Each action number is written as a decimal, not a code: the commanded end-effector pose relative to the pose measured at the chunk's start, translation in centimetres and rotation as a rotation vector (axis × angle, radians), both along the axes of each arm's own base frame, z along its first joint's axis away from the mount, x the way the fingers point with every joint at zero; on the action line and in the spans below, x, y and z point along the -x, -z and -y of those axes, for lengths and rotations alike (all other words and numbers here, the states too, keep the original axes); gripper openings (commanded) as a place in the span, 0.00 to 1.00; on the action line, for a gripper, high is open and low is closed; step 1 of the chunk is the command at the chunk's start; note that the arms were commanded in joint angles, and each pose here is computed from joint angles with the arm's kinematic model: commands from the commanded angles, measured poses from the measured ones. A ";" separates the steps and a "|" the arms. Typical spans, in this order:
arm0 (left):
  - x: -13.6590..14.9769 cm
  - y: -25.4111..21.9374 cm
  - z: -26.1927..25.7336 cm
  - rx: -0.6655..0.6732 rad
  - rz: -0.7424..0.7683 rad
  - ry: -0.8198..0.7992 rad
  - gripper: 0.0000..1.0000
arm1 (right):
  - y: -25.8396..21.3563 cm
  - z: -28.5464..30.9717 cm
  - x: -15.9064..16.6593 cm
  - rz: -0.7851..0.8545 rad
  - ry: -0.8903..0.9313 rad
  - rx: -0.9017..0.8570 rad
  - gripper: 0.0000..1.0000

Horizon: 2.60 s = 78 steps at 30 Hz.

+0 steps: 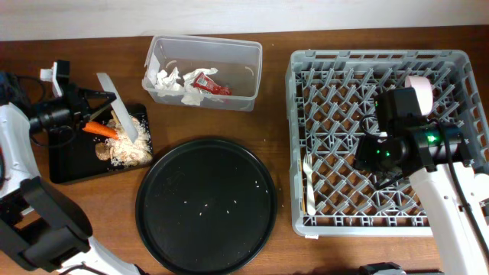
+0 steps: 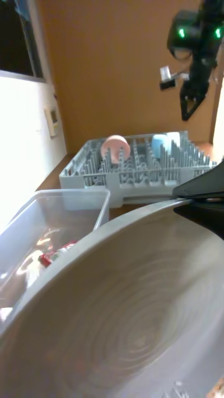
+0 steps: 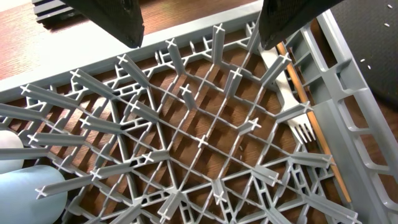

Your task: Sort waste into correct bins and load items into the dishwasher rack

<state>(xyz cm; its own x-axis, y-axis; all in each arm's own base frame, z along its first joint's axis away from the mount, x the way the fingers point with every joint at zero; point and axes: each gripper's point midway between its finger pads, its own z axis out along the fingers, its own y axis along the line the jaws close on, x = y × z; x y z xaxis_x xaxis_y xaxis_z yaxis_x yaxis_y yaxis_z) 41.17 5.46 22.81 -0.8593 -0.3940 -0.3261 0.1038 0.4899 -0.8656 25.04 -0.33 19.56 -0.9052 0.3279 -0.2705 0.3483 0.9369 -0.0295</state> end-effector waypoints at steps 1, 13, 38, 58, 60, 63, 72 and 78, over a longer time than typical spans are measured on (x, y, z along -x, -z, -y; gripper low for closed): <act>-0.1 -1.5 -0.6 -0.062 0.072 -0.003 0.00 | 0.0 0.1 0.1 -0.006 0.002 -0.001 0.64; 2.4 -3.3 2.6 -0.190 0.054 0.062 0.00 | 0.1 0.2 0.6 -0.030 0.002 0.002 0.64; 16.4 10.4 22.0 -1.093 -0.326 0.370 0.64 | 0.1 0.1 0.6 -0.041 -0.089 0.019 0.71; 16.2 6.1 -2.6 -0.795 -0.735 -0.469 0.87 | 14.7 -31.1 0.6 -0.281 -0.808 -0.314 0.68; 16.2 6.1 -2.6 -0.795 -0.734 -0.470 0.87 | 17.5 -31.8 0.8 -0.312 -0.790 -0.290 0.64; 16.2 6.1 -2.6 -0.795 -0.734 -0.470 0.87 | 19.5 -31.6 0.8 -0.332 -0.759 -0.239 0.32; 16.2 6.1 -2.6 -0.795 -0.735 -0.469 0.87 | 13.0 -29.4 -3.4 -0.122 -0.672 -0.179 0.04; 16.2 6.1 -2.6 -0.795 -0.735 -0.470 0.87 | -2.9 -13.3 -7.5 0.262 -0.354 0.156 0.04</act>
